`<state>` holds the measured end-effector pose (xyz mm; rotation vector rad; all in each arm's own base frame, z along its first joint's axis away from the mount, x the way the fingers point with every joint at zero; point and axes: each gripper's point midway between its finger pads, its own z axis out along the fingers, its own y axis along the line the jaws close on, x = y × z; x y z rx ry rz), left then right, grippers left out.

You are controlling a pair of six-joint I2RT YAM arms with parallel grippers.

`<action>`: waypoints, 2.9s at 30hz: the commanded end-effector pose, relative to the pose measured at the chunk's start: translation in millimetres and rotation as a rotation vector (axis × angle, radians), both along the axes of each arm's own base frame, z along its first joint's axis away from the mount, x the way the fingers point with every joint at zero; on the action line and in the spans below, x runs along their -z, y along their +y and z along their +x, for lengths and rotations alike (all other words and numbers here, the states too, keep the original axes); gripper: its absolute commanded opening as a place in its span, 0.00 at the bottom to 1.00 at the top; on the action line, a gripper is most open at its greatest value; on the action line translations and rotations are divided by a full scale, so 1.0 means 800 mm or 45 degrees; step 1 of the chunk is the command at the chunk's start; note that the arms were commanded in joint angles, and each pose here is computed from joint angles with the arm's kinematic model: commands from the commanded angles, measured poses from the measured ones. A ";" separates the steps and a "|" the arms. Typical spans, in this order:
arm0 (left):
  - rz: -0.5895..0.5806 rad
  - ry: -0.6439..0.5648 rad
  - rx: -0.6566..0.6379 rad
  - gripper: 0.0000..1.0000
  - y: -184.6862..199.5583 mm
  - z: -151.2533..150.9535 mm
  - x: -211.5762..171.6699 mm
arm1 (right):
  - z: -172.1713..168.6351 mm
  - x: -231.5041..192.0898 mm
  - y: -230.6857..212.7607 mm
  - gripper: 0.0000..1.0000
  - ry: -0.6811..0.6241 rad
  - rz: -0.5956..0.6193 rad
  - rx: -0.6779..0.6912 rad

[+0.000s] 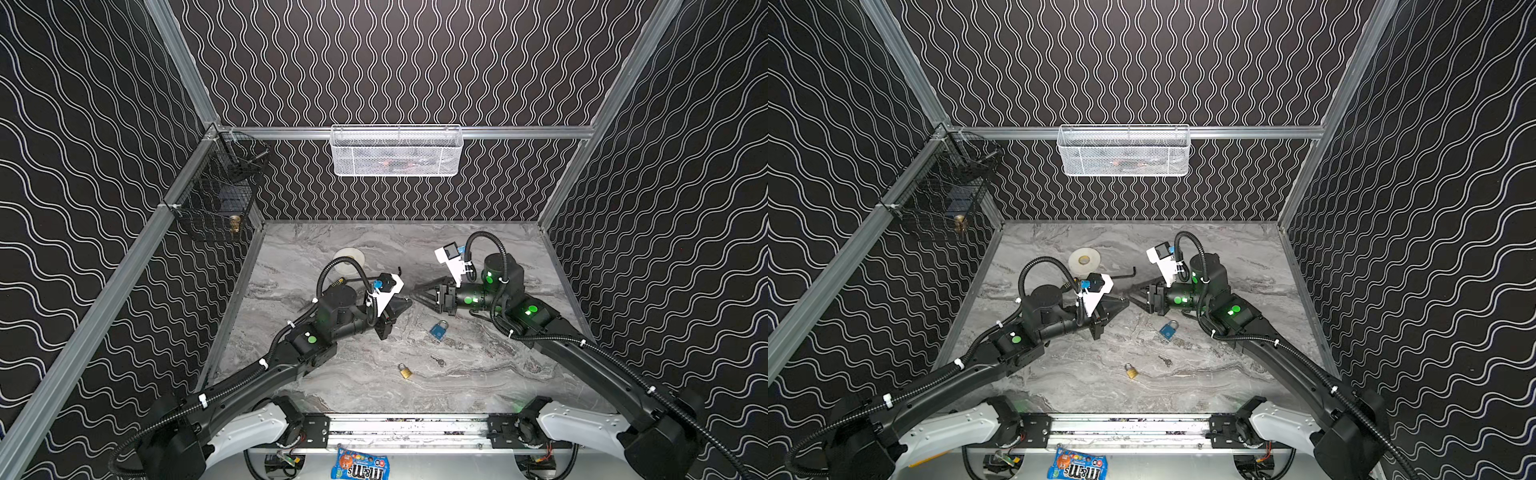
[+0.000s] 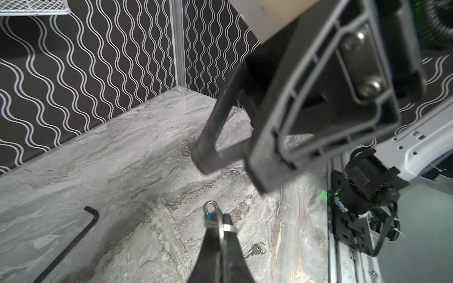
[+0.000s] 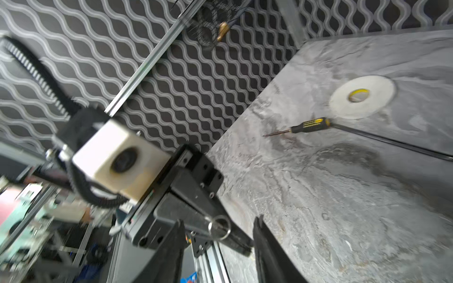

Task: Unlock with the key

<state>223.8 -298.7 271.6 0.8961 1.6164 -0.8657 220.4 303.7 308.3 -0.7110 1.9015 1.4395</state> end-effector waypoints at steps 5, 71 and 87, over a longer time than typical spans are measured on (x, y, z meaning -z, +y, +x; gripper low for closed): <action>-0.021 0.054 0.058 0.00 -0.008 -0.006 -0.004 | -0.023 -0.012 0.009 0.49 -0.118 0.097 -0.191; 0.005 0.099 0.026 0.43 -0.009 0.002 -0.005 | 0.025 0.018 -0.006 0.00 -0.121 0.039 0.015; -0.860 0.572 -0.414 0.64 0.056 0.034 -0.085 | 0.072 -0.002 -0.039 0.00 0.106 0.307 0.382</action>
